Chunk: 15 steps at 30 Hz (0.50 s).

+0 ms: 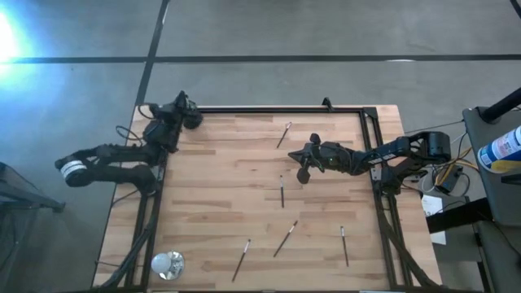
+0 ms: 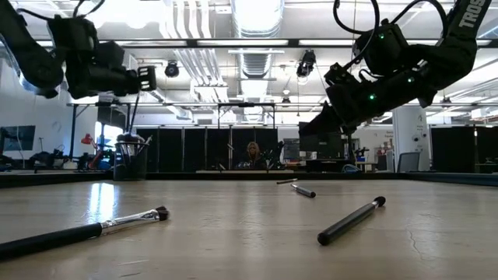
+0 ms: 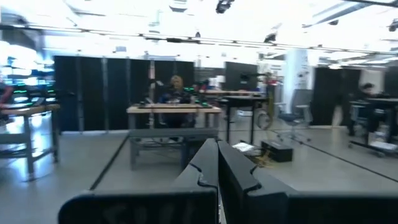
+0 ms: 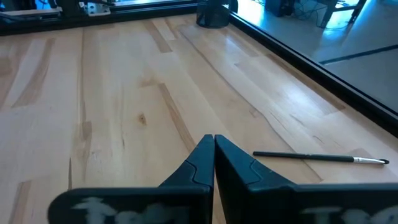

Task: Put items in baskets/containers
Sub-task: Put the black eyeshadow brush into the black pen holder

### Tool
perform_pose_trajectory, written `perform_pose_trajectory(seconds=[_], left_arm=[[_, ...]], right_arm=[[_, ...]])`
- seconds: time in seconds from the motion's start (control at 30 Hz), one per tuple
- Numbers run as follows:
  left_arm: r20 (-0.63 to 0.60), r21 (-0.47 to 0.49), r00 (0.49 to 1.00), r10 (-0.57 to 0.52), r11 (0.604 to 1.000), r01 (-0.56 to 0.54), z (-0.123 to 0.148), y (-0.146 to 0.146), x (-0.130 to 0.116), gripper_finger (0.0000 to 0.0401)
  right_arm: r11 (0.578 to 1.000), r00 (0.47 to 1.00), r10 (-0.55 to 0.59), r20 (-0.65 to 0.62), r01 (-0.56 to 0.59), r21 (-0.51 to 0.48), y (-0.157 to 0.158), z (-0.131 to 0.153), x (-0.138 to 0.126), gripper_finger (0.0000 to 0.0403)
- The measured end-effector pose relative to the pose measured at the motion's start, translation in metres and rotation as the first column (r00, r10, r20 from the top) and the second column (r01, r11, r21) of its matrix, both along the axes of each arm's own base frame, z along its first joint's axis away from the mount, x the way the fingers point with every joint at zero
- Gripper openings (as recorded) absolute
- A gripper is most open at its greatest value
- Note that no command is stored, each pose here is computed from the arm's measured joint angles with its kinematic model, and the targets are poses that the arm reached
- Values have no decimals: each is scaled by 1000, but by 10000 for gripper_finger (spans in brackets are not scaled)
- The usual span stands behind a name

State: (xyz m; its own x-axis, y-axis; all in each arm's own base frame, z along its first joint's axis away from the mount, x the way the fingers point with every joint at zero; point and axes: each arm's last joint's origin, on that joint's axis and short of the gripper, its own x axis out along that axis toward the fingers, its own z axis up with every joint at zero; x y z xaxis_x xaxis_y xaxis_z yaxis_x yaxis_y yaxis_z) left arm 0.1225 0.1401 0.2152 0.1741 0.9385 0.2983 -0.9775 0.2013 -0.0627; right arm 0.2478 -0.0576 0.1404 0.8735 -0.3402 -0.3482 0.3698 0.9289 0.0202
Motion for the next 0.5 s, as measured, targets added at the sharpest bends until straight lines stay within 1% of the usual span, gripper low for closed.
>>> perform_pose_trajectory(seconds=[0.07, 0.13, 0.23, 0.33, 0.5], left_arm=[[7, 4, 1000, 27, 1000, -27, 0, 8, -9, 0], [-9, 21, 1000, 14, 1000, -13, 0, 14, -14, 0], [-45, 33, 999, -4, 999, 5, 3, 20, -10, 0], [-56, 34, 998, 16, 999, -15, 3, 27, -7, 0], [-81, 21, 996, 31, 999, -29, -10, 40, 0, 0]], right_arm=[[1000, 1000, 1, 0, -1, 0, 0, 0, 0, 8], [1000, 1000, 3, 1, -3, -2, 1, 0, 0, 8], [1000, 1000, 4, 2, -4, -4, 1, 0, 0, 8], [1000, 1000, 5, 14, -5, -9, 1, 2, 1, 8], [1000, 1000, 7, 14, -6, -12, 1, 2, 1, 8]])
